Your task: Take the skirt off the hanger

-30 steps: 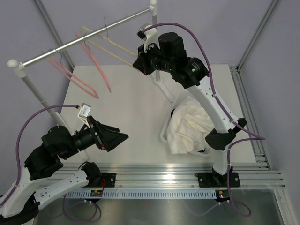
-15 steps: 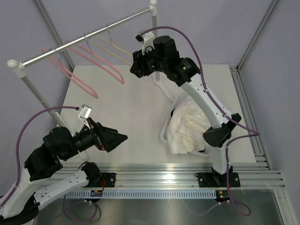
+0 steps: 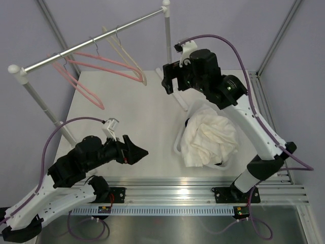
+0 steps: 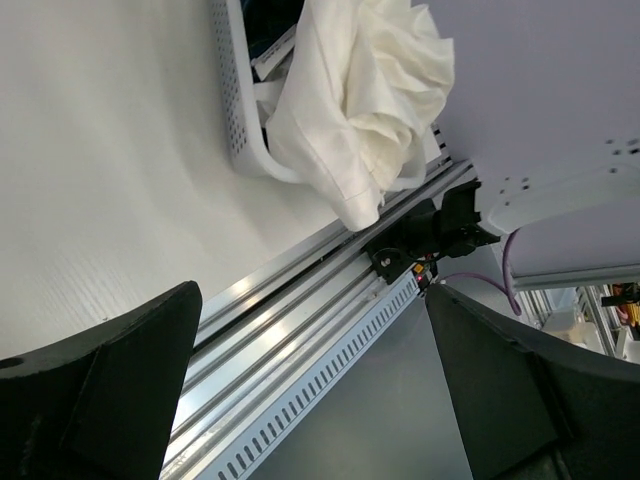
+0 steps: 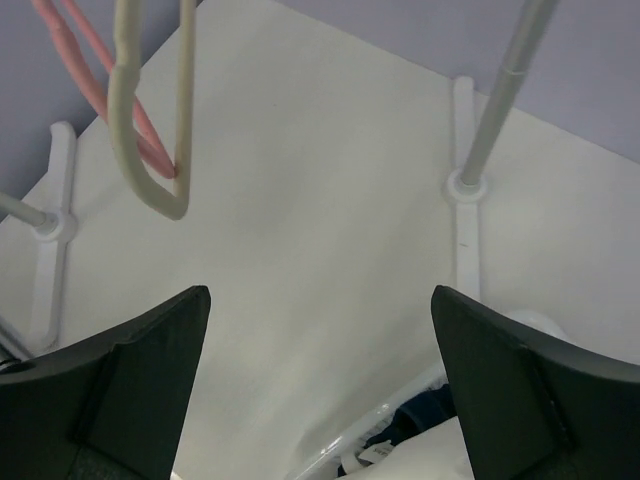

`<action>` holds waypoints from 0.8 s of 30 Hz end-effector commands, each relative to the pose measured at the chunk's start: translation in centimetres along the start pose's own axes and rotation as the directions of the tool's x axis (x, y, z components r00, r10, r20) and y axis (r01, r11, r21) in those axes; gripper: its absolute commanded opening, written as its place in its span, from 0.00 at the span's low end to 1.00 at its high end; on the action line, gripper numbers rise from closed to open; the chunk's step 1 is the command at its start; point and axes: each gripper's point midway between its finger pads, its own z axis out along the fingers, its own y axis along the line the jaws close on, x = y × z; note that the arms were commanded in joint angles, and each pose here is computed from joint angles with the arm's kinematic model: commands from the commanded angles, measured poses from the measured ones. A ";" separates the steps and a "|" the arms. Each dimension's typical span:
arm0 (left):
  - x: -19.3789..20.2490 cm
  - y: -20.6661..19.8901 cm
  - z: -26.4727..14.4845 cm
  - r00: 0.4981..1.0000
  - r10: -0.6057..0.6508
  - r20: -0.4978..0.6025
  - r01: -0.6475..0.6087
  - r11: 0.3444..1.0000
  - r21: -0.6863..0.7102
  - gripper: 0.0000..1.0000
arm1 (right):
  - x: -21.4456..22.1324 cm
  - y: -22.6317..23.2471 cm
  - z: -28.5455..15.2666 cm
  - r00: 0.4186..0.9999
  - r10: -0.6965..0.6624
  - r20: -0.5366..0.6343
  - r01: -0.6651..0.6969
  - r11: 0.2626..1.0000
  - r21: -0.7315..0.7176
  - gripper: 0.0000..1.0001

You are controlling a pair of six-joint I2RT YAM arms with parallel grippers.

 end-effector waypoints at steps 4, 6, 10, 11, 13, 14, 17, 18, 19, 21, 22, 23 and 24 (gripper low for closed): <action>2.3 1.4 3.3 0.998 -0.046 -0.039 0.046 0.999 0.003 0.99 | 6.7 -4.8 -6.7 0.993 0.094 -0.068 -0.075 0.969 0.235 0.99; 4.0 2.3 4.2 0.995 -0.067 -0.073 0.067 0.998 0.003 0.99 | 8.0 -3.6 -8.9 0.987 0.153 -0.044 -0.144 0.976 0.164 1.00; 6.2 3.0 5.3 0.988 -0.106 -0.110 0.111 0.993 0.044 0.99 | 15.9 -3.4 -10.7 0.965 0.244 -0.098 -0.230 0.965 0.129 1.00; 6.2 2.6 5.6 0.989 -0.110 -0.101 0.118 0.990 0.077 0.99 | 16.2 -3.4 -12.4 0.963 0.263 -0.056 -0.255 0.960 0.113 0.99; 7.8 3.1 6.0 0.981 -0.131 -0.141 0.145 0.985 0.097 0.99 | 19.7 -3.5 -12.9 0.944 0.318 -0.087 -0.307 0.944 0.124 0.99; 7.7 2.3 5.9 0.981 -0.138 -0.134 0.157 0.977 0.147 0.99 | 21.2 -3.3 -13.9 0.932 0.352 -0.082 -0.343 0.934 0.103 0.99; 8.5 1.6 5.7 0.978 -0.145 -0.147 0.177 0.955 0.239 0.99 | 22.2 -2.0 -15.9 0.912 0.408 -0.045 -0.408 0.913 0.004 0.99; 8.6 1.1 5.5 0.977 -0.153 -0.149 0.189 0.942 0.276 0.99 | 23.8 -1.8 -15.8 0.900 0.431 -0.066 -0.432 0.902 -0.003 1.00; 8.6 0.5 5.4 0.980 -0.147 -0.136 0.185 0.923 0.337 0.99 | 23.2 -1.5 -16.9 0.897 0.443 -0.015 -0.443 0.895 -0.055 0.99; 8.5 -1.0 4.2 0.979 -0.151 -0.136 0.196 0.879 0.435 0.99 | 24.8 -0.7 -17.4 0.885 0.464 -0.029 -0.465 0.879 -0.109 1.00; 8.1 -1.9 3.7 0.982 -0.147 -0.117 0.186 0.851 0.491 0.99 | 24.2 -0.5 -18.4 0.881 0.474 0.014 -0.466 0.871 -0.154 1.00; 8.7 -1.8 3.4 0.979 -0.151 -0.138 0.201 0.835 0.512 0.99 | 24.4 0.1 -18.8 0.874 0.485 0.008 -0.474 0.859 -0.194 0.99; 8.5 -2.3 2.7 0.981 -0.150 -0.122 0.192 0.815 0.546 0.99 | 24.7 0.3 -19.0 0.869 0.495 0.008 -0.482 0.850 -0.213 1.00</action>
